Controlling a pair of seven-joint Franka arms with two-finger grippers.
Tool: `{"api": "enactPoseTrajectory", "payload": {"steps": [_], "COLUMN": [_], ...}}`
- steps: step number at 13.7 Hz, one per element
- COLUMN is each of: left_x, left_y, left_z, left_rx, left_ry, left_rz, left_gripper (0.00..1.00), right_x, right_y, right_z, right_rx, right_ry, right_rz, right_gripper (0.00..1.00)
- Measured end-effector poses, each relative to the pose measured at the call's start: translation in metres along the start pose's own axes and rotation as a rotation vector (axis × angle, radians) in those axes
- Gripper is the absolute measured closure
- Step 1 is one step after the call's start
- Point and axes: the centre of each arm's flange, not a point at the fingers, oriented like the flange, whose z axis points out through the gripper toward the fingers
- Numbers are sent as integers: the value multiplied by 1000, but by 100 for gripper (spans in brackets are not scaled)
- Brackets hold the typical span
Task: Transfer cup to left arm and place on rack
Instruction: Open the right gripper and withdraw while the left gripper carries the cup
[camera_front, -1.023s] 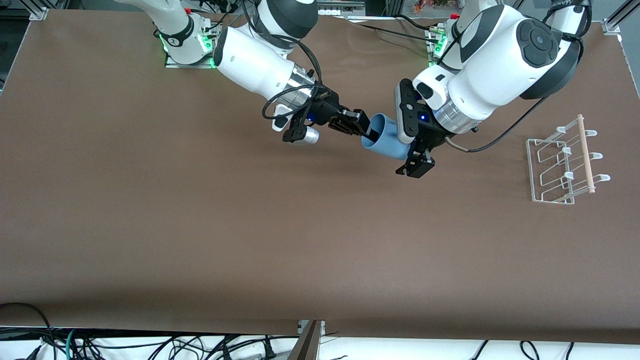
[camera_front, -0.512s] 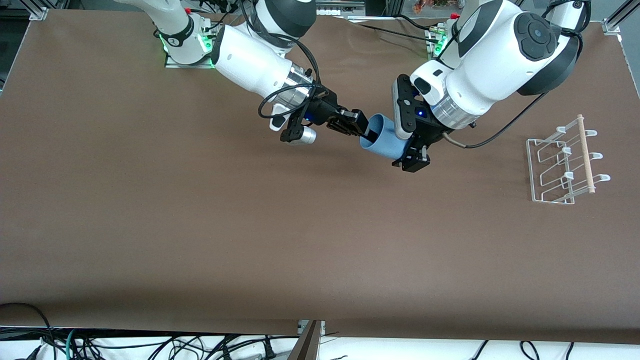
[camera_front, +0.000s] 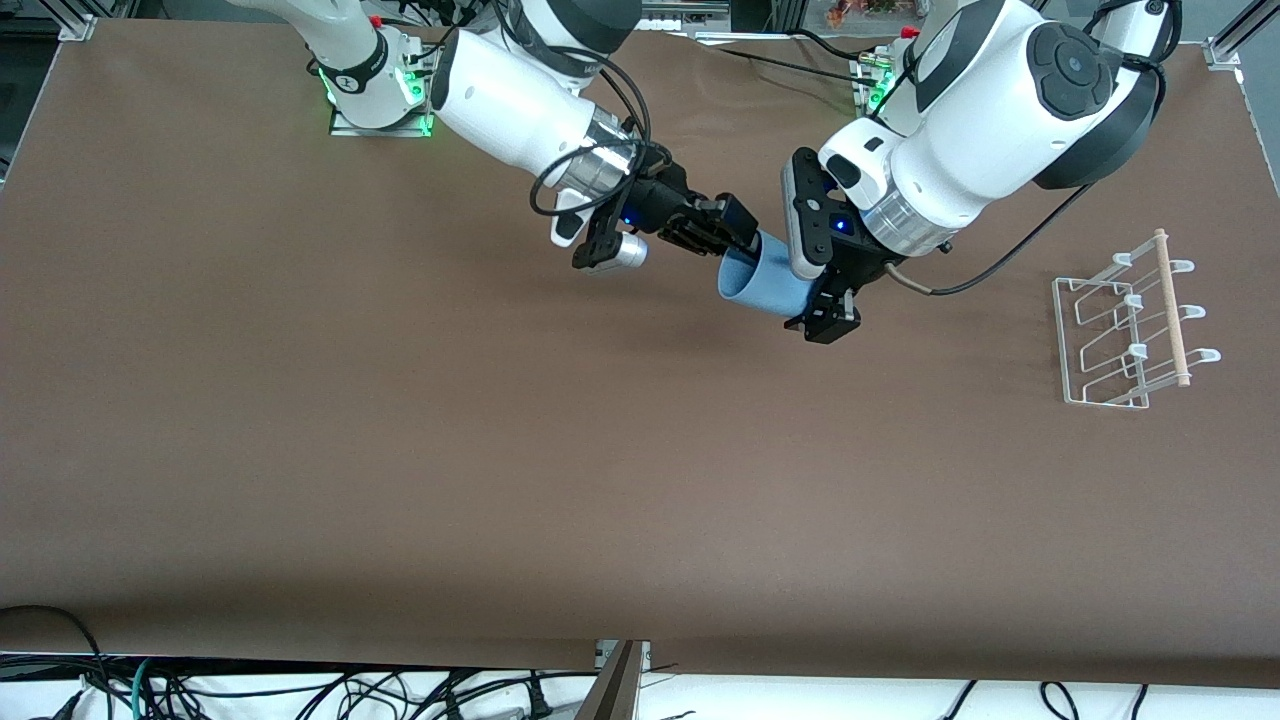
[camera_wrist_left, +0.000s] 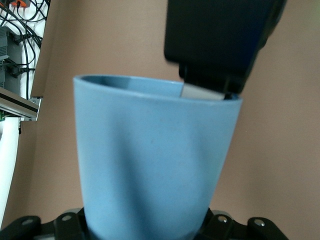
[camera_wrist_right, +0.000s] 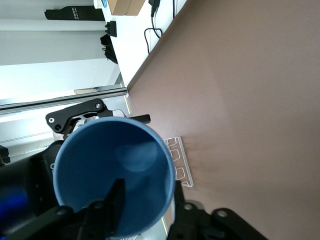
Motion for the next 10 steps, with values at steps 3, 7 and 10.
{"api": "enactPoseTrajectory", "payload": {"steps": [3, 7, 10], "left_x": [-29, -108, -168], "left_y": [-12, -38, -49], "left_z": [-13, -32, -45], "left_rx": [-28, -50, -76], "left_ry": [-30, -78, -108], "left_rz": [-46, -84, -106], "left_gripper": [33, 33, 33], "right_x": [-1, 8, 35], "right_y": [-8, -20, -20], "right_z": [-7, -28, -61], "right_rx": [14, -1, -113], "right_ry": [3, -27, -110], "right_rz": [-7, -21, -59], "right_gripper": [18, 0, 0]}}
